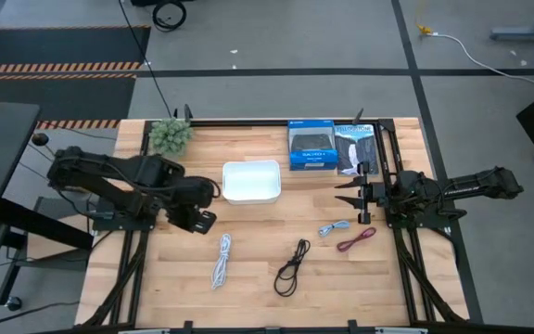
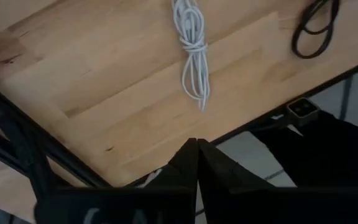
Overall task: Pick and place USB-C Cables
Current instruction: Put the white charger cable into the white bin
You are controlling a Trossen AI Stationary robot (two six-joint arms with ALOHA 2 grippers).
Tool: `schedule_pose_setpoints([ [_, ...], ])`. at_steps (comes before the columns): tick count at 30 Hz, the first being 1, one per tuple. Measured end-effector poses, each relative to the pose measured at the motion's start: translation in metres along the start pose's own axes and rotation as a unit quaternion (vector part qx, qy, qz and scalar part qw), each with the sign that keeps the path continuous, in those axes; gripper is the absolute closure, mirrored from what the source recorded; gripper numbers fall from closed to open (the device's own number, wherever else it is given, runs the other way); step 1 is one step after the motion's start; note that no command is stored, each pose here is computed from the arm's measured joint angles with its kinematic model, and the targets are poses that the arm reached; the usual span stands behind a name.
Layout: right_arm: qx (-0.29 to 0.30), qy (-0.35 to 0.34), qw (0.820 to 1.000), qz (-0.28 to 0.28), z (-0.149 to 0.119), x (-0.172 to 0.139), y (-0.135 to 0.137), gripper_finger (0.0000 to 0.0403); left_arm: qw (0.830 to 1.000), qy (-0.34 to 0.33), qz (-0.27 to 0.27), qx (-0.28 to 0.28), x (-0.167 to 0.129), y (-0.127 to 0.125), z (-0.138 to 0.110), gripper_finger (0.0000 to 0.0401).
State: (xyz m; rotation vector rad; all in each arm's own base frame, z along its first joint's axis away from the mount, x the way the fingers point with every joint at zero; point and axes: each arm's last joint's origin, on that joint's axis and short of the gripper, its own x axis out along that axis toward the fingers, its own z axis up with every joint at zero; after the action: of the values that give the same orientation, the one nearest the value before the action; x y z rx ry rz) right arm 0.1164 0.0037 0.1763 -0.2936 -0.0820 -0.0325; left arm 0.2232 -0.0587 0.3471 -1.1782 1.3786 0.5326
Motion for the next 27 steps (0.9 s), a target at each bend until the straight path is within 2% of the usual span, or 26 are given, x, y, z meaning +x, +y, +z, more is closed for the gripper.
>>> schedule_pose_setpoints([
  [4, 0.000, 0.000, 1.000, 0.000, 0.000, 0.000, 0.000, 0.0275, 1.000, 0.008, 0.022, 0.001, 0.014, -0.008, 0.002, 0.0355],
  [12, 0.000, 0.000, 1.000, 0.000, 0.000, 0.000, 0.000, 0.0275, 0.997, 0.018, 0.067, 0.030, 0.041, -0.022, 0.000, 0.0256],
  [17, 0.000, 0.000, 1.000, 0.000, 0.000, 0.000, 0.000, 0.0275, 0.994, -0.008, 0.102, 0.044, 0.057, -0.028, -0.001, 0.0207],
  [21, 0.000, 0.000, 1.000, 0.000, 0.000, 0.000, 0.000, 0.0275, 0.992, -0.019, 0.118, 0.034, 0.069, -0.032, 0.000, 0.0179],
  [27, 0.000, 0.000, 1.000, 0.000, 0.000, 0.000, 0.000, 0.0275, 0.993, -0.029, 0.111, 0.021, 0.089, -0.045, 0.001, 0.0157],
])
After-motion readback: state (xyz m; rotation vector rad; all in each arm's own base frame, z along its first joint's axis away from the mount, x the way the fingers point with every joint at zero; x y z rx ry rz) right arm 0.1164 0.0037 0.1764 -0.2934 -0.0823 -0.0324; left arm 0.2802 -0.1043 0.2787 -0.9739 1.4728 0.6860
